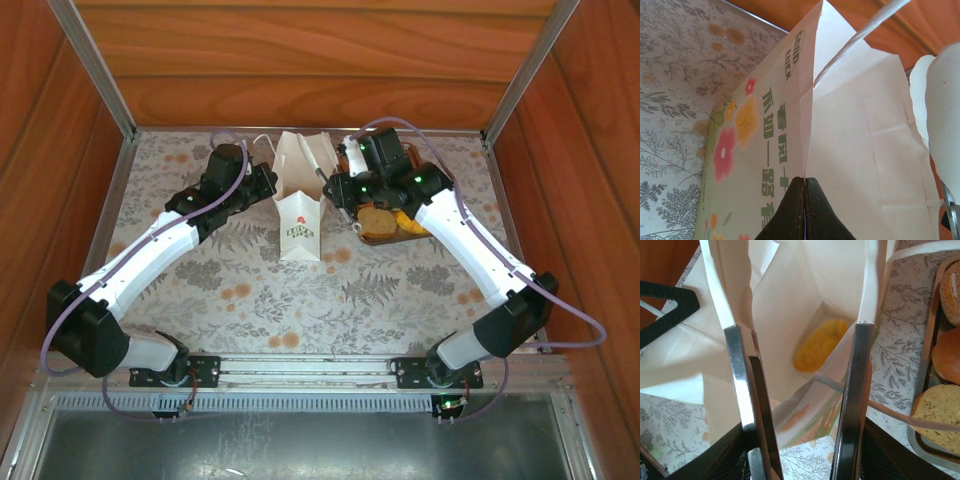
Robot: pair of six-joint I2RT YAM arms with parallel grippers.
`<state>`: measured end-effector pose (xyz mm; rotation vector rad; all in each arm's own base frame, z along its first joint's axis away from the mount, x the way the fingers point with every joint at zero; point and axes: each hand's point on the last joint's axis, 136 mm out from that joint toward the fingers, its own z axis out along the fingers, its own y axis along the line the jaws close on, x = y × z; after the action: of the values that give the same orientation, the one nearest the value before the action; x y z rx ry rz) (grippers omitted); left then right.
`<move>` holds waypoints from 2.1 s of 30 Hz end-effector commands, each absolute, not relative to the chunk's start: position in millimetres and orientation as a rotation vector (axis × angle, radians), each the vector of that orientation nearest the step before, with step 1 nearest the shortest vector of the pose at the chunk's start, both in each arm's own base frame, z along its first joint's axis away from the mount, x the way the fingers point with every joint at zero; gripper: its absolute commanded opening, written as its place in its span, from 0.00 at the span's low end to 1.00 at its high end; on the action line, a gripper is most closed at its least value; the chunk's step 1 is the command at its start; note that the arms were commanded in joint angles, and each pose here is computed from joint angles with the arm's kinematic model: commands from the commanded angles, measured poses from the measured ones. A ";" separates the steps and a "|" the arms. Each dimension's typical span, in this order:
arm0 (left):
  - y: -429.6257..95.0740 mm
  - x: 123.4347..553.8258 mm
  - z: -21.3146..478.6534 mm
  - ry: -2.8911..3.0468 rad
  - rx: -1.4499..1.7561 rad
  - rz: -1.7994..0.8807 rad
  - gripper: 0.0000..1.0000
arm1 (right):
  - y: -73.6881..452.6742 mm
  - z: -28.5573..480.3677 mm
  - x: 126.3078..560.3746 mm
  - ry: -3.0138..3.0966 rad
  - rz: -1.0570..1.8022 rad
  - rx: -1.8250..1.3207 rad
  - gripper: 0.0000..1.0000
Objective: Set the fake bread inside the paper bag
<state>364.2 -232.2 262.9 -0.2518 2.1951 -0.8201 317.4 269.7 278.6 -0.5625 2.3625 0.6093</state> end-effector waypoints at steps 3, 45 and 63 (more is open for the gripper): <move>-234.2 365.9 268.7 2.170 -0.232 -0.812 0.00 | 274.9 325.6 312.2 2.228 0.686 -0.561 0.53; -177.3 345.2 295.9 2.011 -0.181 -0.554 0.64 | 119.7 393.6 295.3 2.183 0.503 -0.203 0.52; -120.4 299.0 285.4 1.857 -0.203 -0.439 0.84 | 76.3 271.0 418.1 2.513 0.368 -0.028 0.50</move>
<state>301.2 -129.9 277.4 -0.1897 1.9184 -0.4686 395.2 81.8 266.7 0.0035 2.5466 0.4166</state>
